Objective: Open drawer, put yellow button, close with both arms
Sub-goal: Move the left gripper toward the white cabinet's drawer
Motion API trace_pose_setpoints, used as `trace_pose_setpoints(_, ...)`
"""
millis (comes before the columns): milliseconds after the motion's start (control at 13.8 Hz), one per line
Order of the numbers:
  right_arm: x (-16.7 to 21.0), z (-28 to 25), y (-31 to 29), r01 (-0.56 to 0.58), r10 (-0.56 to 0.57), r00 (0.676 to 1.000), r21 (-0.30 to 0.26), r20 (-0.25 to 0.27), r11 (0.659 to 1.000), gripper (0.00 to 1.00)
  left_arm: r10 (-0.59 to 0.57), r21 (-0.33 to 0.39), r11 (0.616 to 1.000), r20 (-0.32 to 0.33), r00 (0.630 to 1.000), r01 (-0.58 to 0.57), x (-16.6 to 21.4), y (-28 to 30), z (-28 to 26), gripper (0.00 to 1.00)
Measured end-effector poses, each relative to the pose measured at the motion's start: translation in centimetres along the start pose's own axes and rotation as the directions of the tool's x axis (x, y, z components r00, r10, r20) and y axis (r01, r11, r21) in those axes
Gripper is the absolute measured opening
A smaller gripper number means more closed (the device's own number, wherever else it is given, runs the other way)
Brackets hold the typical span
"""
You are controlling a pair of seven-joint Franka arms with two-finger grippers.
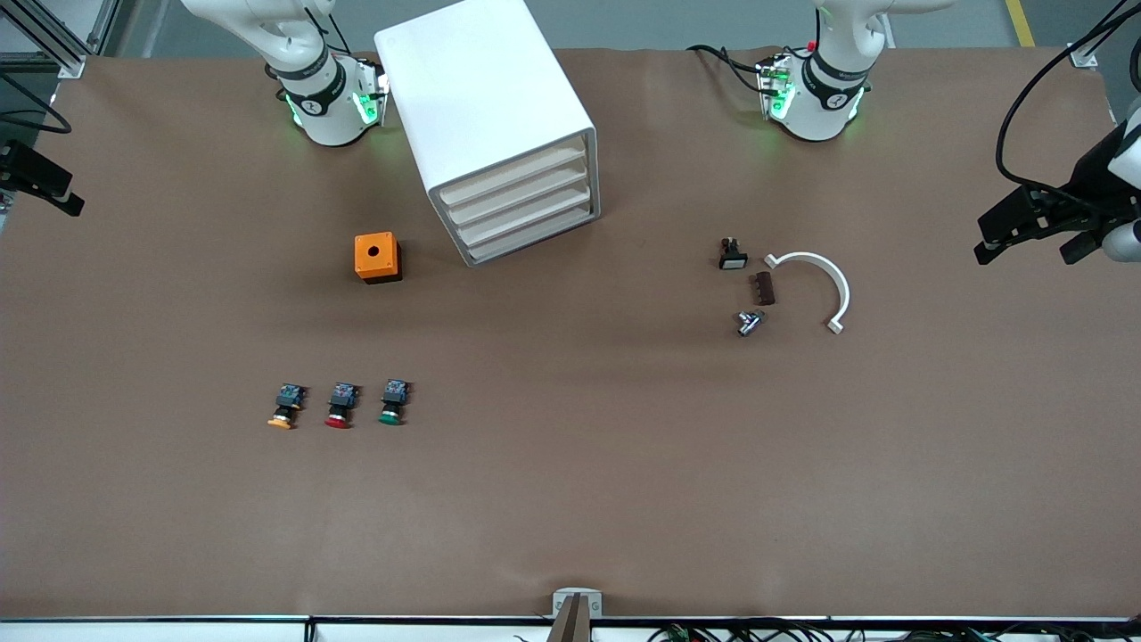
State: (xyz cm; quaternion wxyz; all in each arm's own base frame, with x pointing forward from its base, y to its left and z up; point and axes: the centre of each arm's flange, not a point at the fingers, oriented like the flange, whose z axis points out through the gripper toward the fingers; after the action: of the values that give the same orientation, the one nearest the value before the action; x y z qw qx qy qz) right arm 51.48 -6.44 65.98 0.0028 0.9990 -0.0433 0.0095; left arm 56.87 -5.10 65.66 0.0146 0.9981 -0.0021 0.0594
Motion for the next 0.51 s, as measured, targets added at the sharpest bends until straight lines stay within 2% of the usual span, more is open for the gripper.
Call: trace_pose_setpoints(506,0.00,0.00,0.00,0.000,0.000,1.000,0.000,0.000,1.000,1.00,-0.002,0.003,1.000,0.030,1.000,0.002,-0.13,-0.15,0.68,1.00)
